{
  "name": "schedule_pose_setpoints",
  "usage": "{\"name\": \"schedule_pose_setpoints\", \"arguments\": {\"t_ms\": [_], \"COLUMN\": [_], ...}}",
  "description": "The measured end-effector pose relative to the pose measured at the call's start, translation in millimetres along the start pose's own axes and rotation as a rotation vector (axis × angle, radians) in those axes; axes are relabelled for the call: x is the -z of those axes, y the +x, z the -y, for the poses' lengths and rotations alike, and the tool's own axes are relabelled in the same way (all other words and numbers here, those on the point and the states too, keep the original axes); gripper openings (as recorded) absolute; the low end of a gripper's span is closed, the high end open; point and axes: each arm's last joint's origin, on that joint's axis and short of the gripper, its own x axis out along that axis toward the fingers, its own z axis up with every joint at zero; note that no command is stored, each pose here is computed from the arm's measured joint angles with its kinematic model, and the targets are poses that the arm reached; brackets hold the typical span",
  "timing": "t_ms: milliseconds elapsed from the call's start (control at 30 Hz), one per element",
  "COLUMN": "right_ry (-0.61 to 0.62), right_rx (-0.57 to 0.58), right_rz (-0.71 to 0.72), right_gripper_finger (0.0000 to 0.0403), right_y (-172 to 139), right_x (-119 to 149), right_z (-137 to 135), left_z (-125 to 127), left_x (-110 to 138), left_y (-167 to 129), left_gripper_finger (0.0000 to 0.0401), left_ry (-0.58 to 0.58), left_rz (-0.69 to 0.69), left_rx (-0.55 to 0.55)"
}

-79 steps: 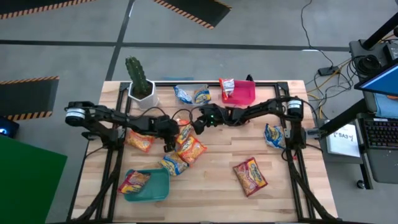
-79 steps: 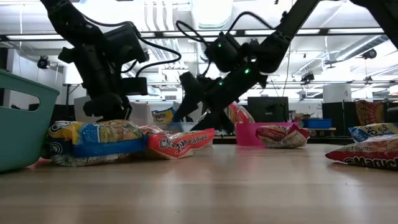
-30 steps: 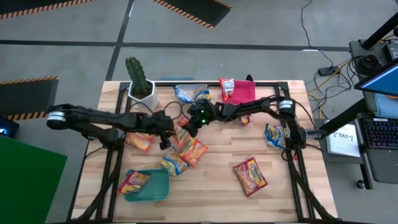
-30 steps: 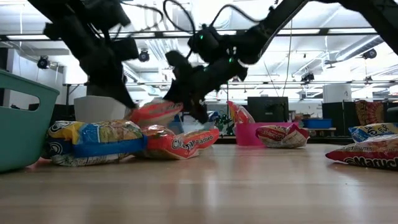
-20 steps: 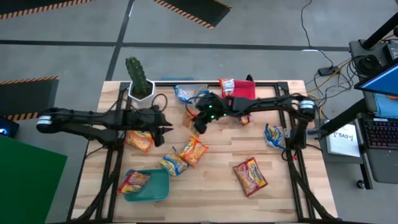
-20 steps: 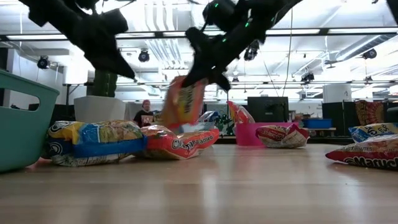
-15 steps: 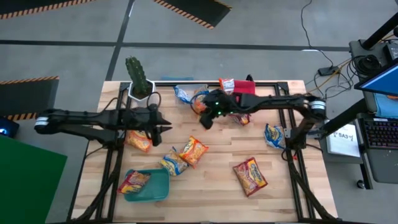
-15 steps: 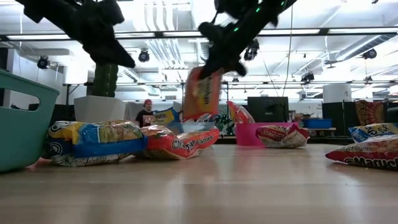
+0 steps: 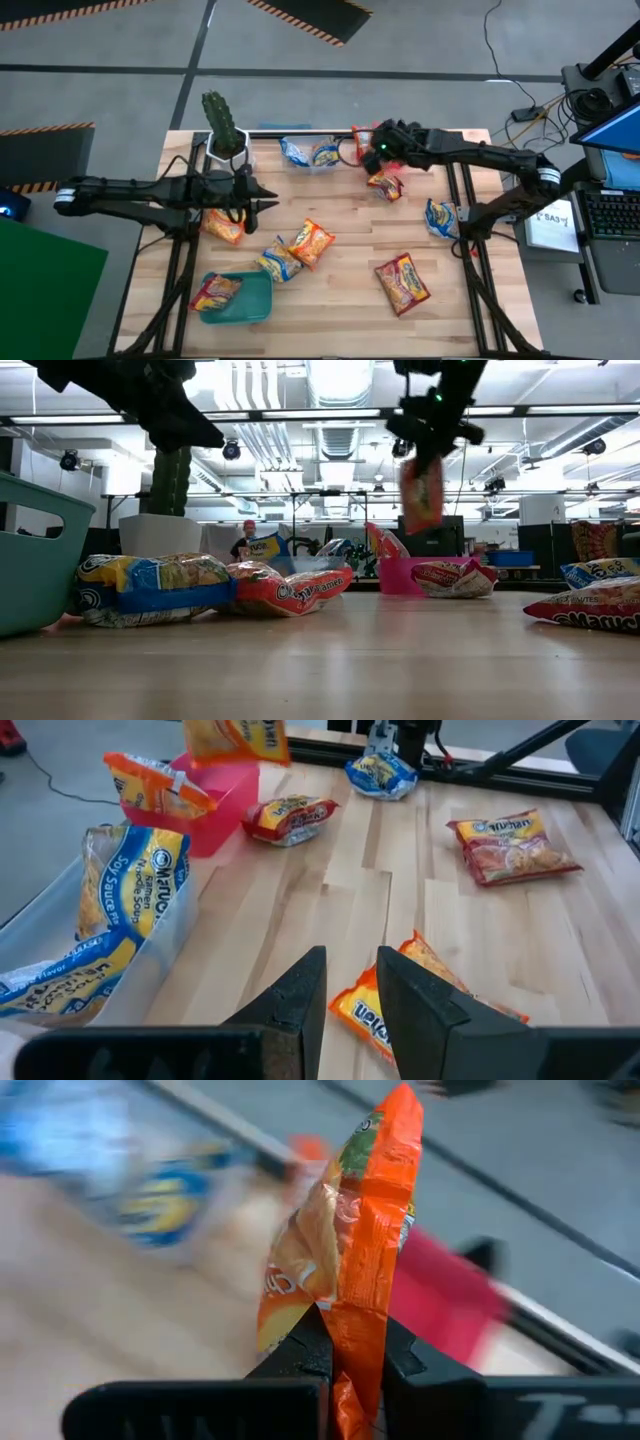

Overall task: Sort Maruchan noodles
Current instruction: Put the orange noodle pack into the red bin

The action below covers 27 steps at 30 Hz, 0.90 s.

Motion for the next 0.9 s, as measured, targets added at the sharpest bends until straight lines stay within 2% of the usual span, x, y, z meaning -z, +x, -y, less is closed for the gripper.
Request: {"name": "schedule_pose_setpoints", "arguments": {"t_ms": [100,367,600,900], "right_ry": [0.043,0.161,0.240,0.305], "right_rx": [0.075,0.142,0.119,0.054], "right_rz": [-0.006,0.046,0.121,0.186], "right_gripper_finger": [0.0013,0.0013,0.0013,0.0013], "right_y": [10,57,87,106], "right_x": [0,4,20,42], "right_z": [15,41,52,51], "left_z": [0,1,1,2], "left_x": [-1,-3,-2,-2], "left_y": [1,2,5,13], "left_gripper_finger": [0.0075,0.0075,0.0075,0.0075], "left_ry": [0.000,0.004,0.006,0.024], "left_rz": [0.007,0.024,0.012,0.019], "left_rx": [0.001,0.003,0.002,0.002]}}
